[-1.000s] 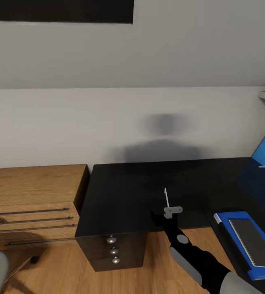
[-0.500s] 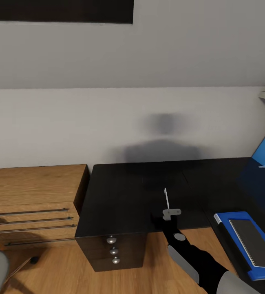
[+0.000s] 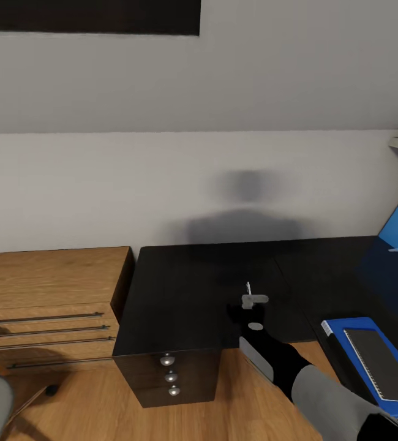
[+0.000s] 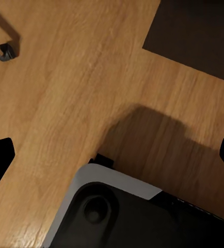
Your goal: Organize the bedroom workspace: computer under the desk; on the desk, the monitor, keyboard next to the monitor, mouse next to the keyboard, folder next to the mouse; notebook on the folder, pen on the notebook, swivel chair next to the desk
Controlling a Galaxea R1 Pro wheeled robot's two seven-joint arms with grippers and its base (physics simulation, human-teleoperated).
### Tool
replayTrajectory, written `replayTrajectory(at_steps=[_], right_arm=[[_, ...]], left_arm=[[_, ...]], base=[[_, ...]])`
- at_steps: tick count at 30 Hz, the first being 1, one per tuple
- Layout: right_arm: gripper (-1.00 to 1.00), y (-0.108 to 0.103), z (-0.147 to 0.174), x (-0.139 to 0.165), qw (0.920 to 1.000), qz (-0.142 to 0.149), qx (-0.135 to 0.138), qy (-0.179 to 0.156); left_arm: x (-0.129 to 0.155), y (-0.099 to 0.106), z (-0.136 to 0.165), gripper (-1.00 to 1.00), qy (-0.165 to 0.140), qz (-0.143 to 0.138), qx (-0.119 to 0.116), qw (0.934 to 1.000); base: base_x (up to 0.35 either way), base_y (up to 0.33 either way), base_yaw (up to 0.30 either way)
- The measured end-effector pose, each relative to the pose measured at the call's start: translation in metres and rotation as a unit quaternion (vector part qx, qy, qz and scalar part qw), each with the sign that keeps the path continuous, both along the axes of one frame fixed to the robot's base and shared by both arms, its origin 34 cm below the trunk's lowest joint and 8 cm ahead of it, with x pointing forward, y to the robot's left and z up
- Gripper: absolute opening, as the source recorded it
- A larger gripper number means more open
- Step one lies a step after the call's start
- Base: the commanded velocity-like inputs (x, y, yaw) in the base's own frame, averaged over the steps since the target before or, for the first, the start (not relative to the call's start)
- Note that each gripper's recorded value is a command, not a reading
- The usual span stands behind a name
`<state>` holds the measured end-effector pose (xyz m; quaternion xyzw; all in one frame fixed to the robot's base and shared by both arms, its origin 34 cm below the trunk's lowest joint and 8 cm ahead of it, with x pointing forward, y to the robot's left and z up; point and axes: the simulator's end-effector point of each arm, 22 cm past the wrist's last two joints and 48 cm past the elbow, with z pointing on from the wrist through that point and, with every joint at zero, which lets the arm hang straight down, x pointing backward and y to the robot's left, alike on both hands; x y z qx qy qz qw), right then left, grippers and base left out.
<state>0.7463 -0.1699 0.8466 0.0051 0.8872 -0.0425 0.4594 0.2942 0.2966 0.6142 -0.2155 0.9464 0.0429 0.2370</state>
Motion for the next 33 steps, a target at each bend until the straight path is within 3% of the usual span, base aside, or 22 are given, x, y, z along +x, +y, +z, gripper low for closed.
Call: replayTrajectory(at_steps=[4, 8, 16, 33], right_arm=[[1.0, 0.001, -0.015, 0.005, 0.9991, 0.028, -0.028, 0.017], [1.0, 0.0, -0.022, 0.005, 0.9986, 0.038, -0.034, 0.015], [1.0, -0.015, -0.045, -0.01, 0.9977, 0.031, -0.051, 0.032], [1.0, -0.028, -0.058, -0.02, 0.9967, 0.022, -0.061, 0.047]], left_arm=[[0.0, 0.001, 0.0, 1.0, 0.0, 0.001, 0.001, 1.0], [-0.001, 0.002, 0.0, 1.0, 0.001, 0.001, 0.001, 1.0], [-0.001, 0.003, 0.0, 1.0, 0.0, 0.002, 0.002, 1.0], [-0.001, 0.002, 0.0, 1.0, 0.001, 0.0, 0.002, 1.0]], base=[[0.0, 0.0, 0.0], [0.0, 0.0, 0.0], [0.031, -0.007, 0.0], [0.122, -0.091, 0.0]])
